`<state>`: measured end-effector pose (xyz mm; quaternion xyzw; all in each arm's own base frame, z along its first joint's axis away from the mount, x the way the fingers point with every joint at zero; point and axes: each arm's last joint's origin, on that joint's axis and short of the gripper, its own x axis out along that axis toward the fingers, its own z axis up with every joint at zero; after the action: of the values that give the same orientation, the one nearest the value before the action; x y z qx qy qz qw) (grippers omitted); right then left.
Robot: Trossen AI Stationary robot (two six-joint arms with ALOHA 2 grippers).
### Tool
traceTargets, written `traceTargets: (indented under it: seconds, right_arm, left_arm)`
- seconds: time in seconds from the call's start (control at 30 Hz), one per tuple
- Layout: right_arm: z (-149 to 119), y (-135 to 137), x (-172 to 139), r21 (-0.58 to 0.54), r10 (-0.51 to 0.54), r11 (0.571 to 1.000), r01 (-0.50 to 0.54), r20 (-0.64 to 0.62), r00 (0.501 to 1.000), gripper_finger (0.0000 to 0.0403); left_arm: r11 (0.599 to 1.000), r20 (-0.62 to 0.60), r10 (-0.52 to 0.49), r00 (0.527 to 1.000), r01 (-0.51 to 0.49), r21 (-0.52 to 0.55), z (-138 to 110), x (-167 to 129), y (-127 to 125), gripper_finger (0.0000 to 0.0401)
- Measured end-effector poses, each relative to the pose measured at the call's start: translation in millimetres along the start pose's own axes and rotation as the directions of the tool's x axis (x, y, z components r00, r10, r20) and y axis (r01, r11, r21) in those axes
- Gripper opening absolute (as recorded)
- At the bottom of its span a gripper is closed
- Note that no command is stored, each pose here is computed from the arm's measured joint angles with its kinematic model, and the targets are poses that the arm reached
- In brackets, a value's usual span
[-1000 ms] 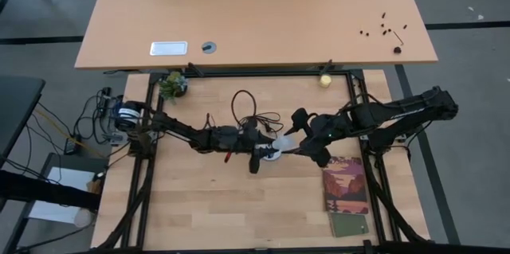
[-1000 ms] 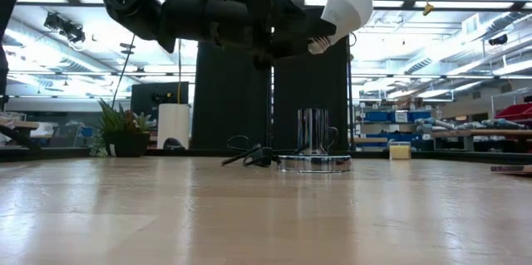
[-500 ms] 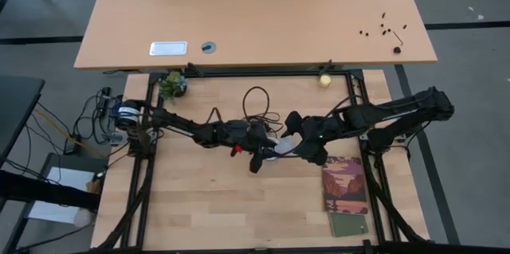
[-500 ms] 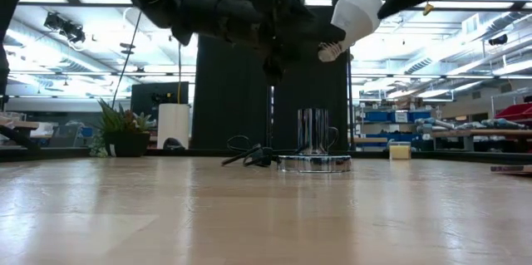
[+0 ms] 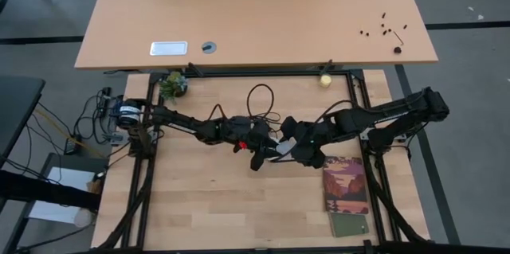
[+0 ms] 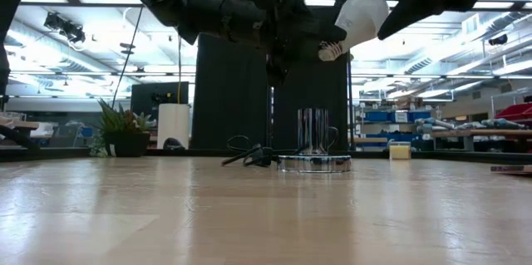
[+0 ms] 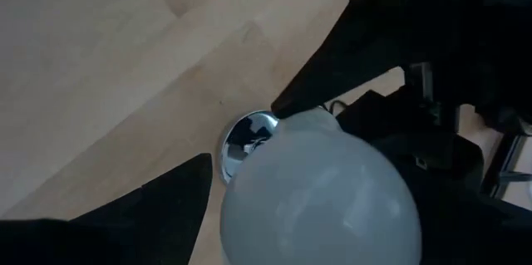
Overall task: Screw lightbulb
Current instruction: Insert the white lightbulb into the silver lamp
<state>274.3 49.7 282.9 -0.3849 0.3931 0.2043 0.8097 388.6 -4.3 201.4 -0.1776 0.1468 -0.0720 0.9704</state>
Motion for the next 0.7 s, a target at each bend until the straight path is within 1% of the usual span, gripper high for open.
traceTargets:
  seconds: [0.17,0.27,0.37,0.47,0.57,0.6,0.7]
  right_arm:
    - [-1.4,-2.0,7.2,0.006,0.008,1.000,-0.008,-0.011,1.000,0.0345]
    - [-1.0,-4.0,11.8,0.013,0.006,1.000,-0.006,-0.004,1.000,0.0336]
    - [-1.3,-6.6,13.6,0.033,-0.002,0.999,0.002,0.005,1.000,0.0310]
    - [-2.5,-7.8,14.4,0.065,0.002,0.998,-0.003,0.007,1.000,0.0276]
    - [-2.6,-8.0,14.3,0.070,0.013,0.997,-0.014,0.019,1.000,0.0245]
    - [-2.5,-8.0,14.2,0.070,0.012,0.997,-0.013,0.019,1.000,0.0237]
    - [-2.6,-8.0,14.2,0.070,0.012,0.997,-0.013,0.018,1.000,0.0236]
  left_arm:
    - [1.000,0.006,0.014,1.000,-0.014,-0.011,0.8,-0.3,2.1,0.0142]
    - [1.000,0.014,0.016,1.000,-0.016,0.001,1.5,-0.4,2.2,0.0142]
    - [1.000,0.018,0.015,1.000,-0.016,0.026,1.9,-0.4,2.1,0.0142]
    - [0.997,0.015,0.015,1.000,-0.016,0.069,1.6,-0.3,1.8,0.0142]
    - [0.996,0.007,0.015,1.000,-0.016,0.092,0.5,-0.1,1.1,0.0140]
    - [0.995,0.005,0.016,1.000,-0.016,0.095,0.4,-0.1,1.2,0.0140]
    - [0.995,0.004,0.016,1.000,-0.016,0.097,0.3,-0.1,1.2,0.0140]
